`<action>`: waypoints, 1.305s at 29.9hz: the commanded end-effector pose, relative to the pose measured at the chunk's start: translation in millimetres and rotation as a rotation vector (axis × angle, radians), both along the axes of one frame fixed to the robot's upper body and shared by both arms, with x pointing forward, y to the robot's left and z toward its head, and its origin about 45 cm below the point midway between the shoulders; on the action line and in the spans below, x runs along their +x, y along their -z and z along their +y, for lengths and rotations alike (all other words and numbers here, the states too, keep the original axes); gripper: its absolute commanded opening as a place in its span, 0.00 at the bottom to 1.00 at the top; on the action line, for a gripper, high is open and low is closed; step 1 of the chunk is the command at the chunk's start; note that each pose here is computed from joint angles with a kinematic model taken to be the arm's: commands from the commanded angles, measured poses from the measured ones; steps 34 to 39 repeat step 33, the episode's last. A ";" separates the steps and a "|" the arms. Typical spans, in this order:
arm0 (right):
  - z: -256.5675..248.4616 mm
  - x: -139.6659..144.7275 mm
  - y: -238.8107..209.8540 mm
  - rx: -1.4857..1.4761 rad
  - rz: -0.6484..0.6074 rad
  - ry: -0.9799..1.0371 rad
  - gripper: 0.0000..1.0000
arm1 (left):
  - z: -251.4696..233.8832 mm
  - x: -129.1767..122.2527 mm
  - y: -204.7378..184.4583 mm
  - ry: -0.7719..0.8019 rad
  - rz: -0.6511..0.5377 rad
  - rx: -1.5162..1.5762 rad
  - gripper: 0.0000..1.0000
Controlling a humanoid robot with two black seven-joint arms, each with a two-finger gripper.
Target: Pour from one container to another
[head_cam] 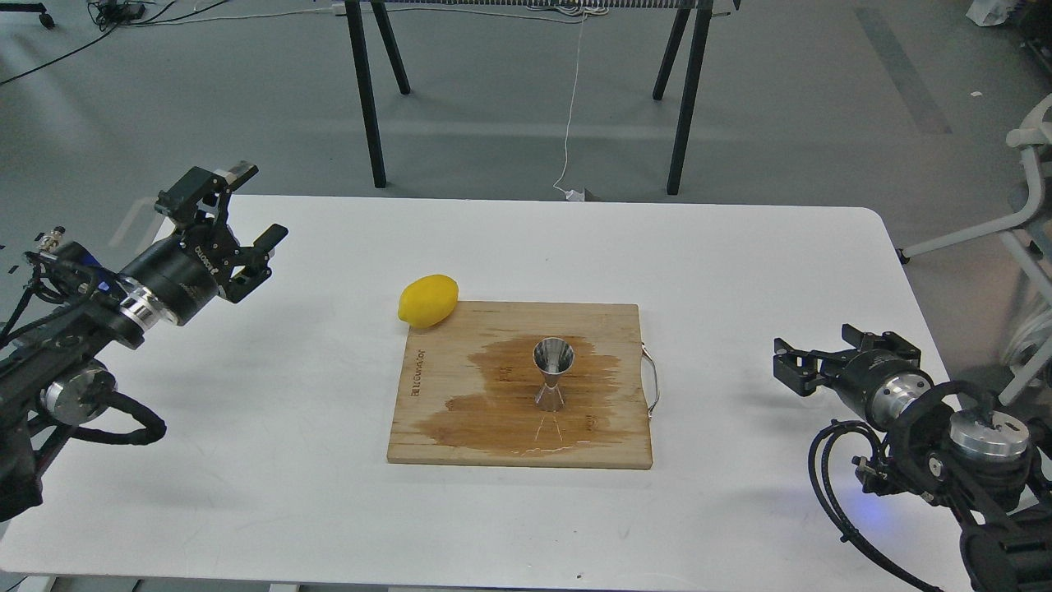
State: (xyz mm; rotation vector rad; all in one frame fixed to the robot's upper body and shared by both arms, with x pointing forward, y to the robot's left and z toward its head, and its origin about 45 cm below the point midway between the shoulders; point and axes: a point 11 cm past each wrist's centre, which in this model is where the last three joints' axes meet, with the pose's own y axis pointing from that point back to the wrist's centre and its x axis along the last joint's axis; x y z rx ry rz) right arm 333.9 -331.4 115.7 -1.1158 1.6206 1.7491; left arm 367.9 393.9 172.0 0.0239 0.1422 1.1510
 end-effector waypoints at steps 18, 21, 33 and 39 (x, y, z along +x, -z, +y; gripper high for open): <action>-57.3 59.5 -142.8 -0.443 -0.747 -0.387 0.98 | 8.4 7.2 -18.2 -0.054 -0.056 -0.067 0.99; -57.8 58.7 -140.4 -0.440 -0.742 -0.384 0.98 | 8.8 7.6 -19.4 -0.060 -0.059 -0.079 0.99; -48.1 62.6 -126.6 -0.406 -0.728 -0.371 0.98 | 10.6 8.0 -21.2 -0.061 -0.062 -0.074 0.99; -48.1 62.6 -126.6 -0.406 -0.728 -0.371 0.98 | 10.6 8.0 -21.2 -0.061 -0.062 -0.074 0.99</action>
